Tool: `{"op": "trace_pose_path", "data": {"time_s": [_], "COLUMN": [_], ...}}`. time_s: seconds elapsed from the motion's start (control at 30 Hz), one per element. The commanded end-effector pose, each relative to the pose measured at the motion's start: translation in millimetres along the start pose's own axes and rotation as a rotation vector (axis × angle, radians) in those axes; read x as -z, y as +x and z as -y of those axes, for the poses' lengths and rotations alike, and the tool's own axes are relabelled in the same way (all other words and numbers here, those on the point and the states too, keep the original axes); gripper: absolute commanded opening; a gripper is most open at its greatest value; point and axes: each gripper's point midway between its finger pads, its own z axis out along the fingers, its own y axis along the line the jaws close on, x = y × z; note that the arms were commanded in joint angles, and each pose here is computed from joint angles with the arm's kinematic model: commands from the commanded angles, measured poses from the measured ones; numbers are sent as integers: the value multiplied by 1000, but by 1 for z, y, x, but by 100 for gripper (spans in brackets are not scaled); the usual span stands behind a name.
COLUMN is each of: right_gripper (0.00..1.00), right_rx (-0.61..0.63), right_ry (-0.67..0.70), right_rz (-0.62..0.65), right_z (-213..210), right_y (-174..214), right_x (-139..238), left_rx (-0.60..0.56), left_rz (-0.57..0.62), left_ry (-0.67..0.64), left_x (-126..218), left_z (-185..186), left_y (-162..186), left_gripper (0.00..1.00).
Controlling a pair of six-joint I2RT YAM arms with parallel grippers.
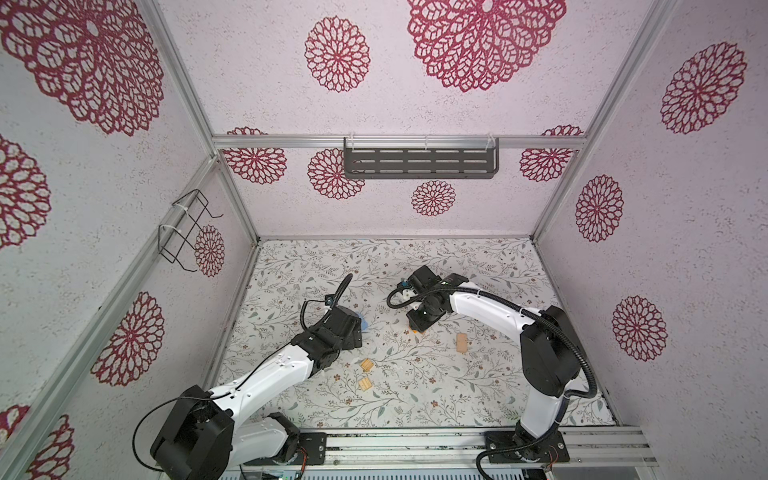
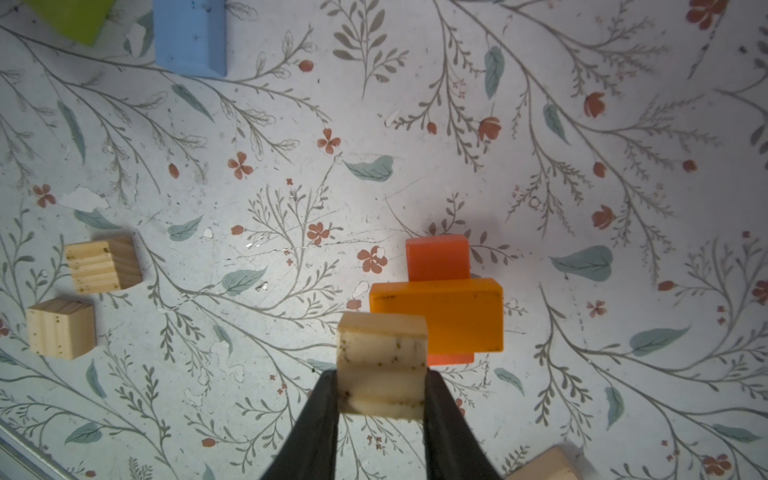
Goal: Build the wood block tower
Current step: 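Lower the wooden cube onto the orange block with the right gripper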
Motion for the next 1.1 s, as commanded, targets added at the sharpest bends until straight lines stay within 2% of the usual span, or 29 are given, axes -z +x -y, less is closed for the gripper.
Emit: {"op": "trace_pose_path", "data": {"time_s": [0.0,1.07], "right_gripper": [33,33], "right_rx": [22,23], "right_ry": [18,35], "right_rz": [-5,-16], "right_z": [1,5], "right_y": [0,-1], "right_x": [3,-6], "left_rx": [15,17], "left_rz": [9,8], "left_ry": [6,20], "left_x": [-3,-2], "left_z": [1,2], "left_y": [-2,-1], "left_gripper": [97,97]}}
